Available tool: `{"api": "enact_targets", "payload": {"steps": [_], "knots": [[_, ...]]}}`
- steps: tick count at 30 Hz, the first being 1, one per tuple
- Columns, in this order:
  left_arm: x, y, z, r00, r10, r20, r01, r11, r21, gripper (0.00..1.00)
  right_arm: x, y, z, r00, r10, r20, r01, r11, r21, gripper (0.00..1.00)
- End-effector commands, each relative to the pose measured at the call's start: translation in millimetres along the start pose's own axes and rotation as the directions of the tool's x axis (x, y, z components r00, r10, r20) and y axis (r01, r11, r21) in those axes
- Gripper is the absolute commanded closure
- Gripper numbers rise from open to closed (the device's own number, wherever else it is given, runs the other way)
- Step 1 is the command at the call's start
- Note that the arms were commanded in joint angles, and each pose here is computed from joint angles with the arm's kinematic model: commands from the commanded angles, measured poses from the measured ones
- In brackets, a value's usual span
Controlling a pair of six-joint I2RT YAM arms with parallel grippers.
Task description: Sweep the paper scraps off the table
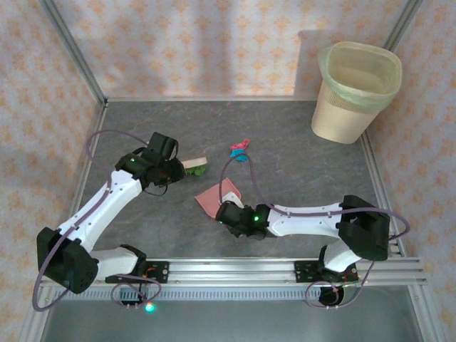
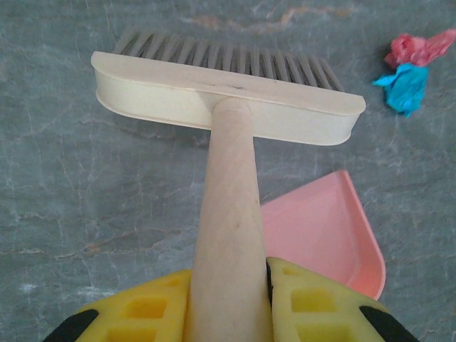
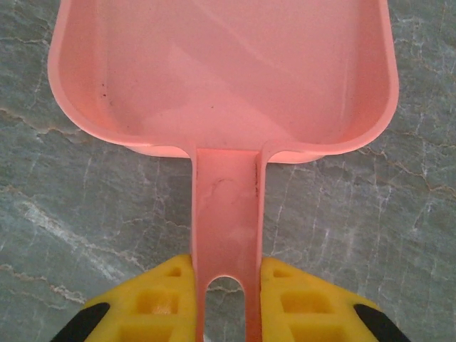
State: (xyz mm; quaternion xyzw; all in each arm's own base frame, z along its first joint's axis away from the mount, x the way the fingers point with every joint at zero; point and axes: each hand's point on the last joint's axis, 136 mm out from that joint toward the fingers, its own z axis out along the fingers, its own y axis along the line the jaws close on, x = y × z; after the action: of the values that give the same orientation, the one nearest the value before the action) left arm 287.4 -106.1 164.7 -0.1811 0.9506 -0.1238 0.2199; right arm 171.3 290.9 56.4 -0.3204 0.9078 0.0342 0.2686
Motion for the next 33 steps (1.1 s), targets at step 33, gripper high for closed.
{"api": "enact_targets", "payload": {"steps": [33], "knots": [[59.6,-44.3,-40.7,0.984,0.131,-0.124,-0.082,0.937,0.339,1.0,9.9,-56.9,0.6,0.992,0.127,0.017,-0.128,0.981,0.145,1.0]]}}
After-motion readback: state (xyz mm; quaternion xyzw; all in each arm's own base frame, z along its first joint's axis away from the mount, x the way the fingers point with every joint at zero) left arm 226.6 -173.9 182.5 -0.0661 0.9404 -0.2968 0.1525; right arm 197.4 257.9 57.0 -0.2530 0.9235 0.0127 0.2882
